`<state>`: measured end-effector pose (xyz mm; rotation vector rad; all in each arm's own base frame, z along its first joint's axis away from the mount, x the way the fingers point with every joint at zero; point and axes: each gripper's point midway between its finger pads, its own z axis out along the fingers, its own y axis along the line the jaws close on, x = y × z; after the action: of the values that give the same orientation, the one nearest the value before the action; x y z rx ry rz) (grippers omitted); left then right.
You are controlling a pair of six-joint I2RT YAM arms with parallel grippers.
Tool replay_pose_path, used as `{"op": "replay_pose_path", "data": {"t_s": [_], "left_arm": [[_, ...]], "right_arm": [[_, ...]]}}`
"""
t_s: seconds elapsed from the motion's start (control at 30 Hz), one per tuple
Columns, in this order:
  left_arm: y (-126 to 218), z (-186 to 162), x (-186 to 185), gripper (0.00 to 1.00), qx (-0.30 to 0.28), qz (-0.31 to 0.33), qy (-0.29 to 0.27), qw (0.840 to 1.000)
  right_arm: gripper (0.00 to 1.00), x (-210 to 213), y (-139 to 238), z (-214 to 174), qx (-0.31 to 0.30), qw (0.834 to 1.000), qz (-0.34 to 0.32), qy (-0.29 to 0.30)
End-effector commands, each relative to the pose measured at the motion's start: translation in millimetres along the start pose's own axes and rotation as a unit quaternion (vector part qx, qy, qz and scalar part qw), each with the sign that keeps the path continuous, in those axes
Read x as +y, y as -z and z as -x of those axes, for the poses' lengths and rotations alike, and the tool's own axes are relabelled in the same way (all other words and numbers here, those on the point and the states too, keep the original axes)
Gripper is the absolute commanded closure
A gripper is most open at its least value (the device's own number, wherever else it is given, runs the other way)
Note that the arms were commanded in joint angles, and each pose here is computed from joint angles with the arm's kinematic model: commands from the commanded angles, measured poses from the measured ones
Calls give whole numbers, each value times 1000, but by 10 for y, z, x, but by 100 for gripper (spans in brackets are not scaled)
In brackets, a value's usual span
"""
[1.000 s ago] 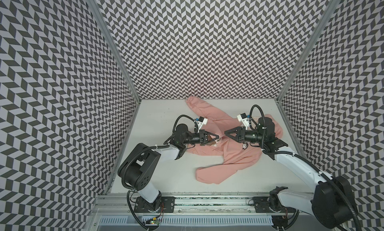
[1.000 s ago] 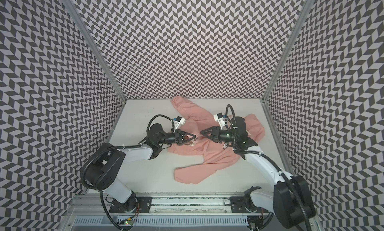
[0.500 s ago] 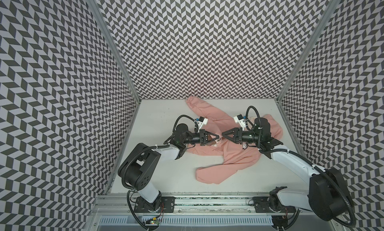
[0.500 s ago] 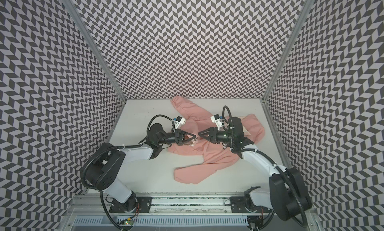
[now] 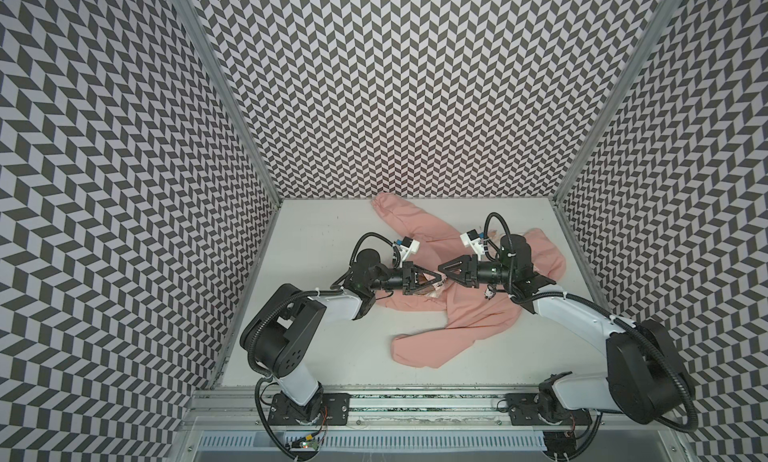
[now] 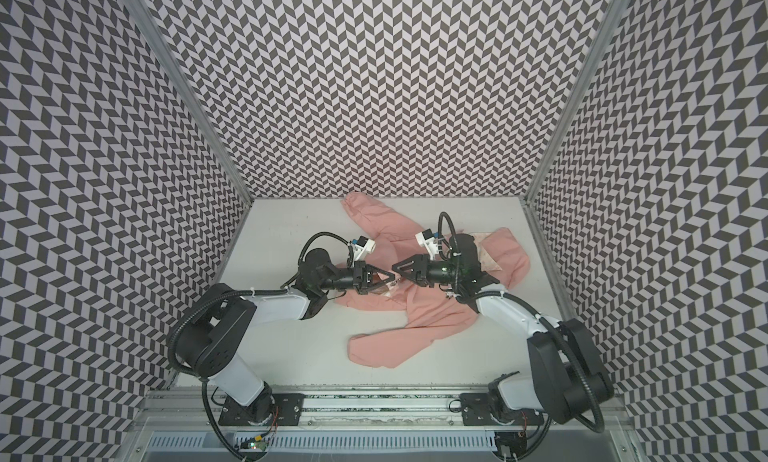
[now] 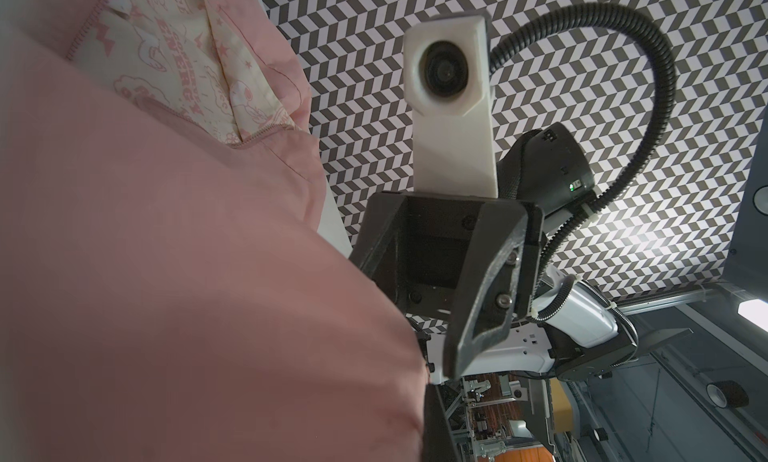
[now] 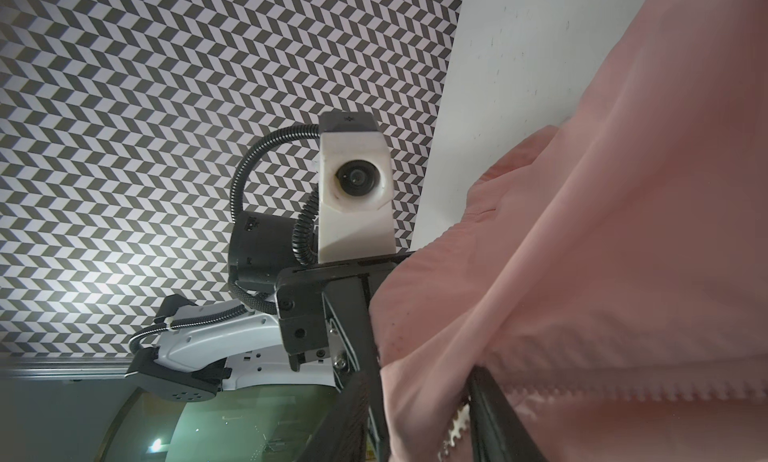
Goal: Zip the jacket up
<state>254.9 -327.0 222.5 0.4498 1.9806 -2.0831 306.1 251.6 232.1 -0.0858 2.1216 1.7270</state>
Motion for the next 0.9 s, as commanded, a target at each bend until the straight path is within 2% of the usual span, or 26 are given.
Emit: {"op": "replay_pose_path", "data": {"t_s": [0.0, 0.57, 0.87], "left_arm": [[-39, -23, -105, 100, 14, -20, -17, 1000], [-26, -47, 0, 100, 10, -17, -6, 1000], [-28, -10, -60, 100, 6, -22, -11, 1000]], "right_arm": [[59, 269, -18, 142, -14, 999, 29, 44], [59, 431, 20, 211, -22, 998, 27, 52], [59, 340, -59, 192, -11, 999, 14, 38]]}}
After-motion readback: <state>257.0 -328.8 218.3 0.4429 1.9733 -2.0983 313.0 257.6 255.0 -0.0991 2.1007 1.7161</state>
